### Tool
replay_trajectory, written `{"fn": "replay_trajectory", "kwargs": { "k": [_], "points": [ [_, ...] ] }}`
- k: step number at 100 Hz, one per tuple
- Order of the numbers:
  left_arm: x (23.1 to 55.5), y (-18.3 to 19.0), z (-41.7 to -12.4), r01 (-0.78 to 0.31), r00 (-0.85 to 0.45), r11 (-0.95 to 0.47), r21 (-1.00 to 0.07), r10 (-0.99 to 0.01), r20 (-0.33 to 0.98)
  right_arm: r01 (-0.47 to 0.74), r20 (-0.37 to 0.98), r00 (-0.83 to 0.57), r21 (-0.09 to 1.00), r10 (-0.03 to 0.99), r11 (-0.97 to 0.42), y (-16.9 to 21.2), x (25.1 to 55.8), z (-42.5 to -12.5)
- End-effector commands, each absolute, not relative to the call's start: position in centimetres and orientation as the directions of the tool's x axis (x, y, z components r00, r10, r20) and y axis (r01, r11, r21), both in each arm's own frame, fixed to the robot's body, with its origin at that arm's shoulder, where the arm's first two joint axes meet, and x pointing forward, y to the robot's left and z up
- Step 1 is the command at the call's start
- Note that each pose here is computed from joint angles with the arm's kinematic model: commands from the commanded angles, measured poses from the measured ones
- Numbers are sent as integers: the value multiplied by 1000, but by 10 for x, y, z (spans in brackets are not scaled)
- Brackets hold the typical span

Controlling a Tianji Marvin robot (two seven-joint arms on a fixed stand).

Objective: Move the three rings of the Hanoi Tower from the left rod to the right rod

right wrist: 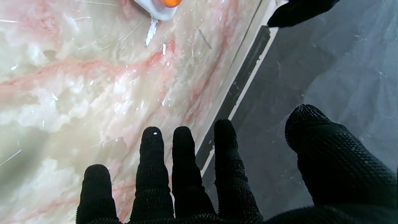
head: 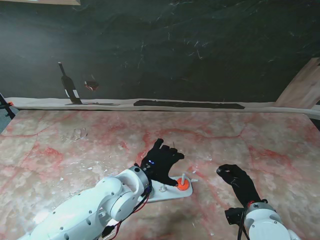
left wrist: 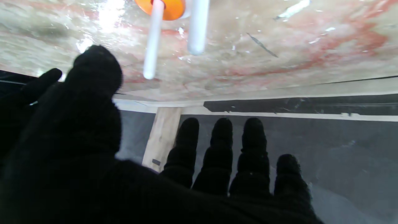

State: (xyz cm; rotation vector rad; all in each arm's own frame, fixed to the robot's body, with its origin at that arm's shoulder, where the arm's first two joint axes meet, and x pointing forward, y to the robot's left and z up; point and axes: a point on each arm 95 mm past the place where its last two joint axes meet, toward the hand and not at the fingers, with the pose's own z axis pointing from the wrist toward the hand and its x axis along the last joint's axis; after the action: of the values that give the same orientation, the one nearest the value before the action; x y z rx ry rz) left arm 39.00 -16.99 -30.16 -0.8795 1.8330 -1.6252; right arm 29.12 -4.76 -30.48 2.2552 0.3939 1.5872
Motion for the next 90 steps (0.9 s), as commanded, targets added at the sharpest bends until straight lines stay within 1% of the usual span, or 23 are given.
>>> {"fn": "replay_trajectory", "kwargs": {
  "k": [1,17,35,70,90],
  "points": [
    [382,-156,-313,-152,-624,70,-986,-781,41,30,845,336,431,415,-902,-45,289,-306],
    [370,-130,-324,-172,-557,81,-982,-830,29,26,847,338,427,410,-904,-46,288,-306],
    [363,-110,-341,-227,-472,78,-971,-881,40,28,848,338,425,408,-905,-45,288,-306],
    [369,-91,-364,-287,-403,111,-952,-915,15,42,846,335,427,415,-903,-45,289,-307],
    [374,-87,-370,-317,-399,120,-941,-917,17,45,846,334,427,416,-903,-45,290,-307]
  ]
}}
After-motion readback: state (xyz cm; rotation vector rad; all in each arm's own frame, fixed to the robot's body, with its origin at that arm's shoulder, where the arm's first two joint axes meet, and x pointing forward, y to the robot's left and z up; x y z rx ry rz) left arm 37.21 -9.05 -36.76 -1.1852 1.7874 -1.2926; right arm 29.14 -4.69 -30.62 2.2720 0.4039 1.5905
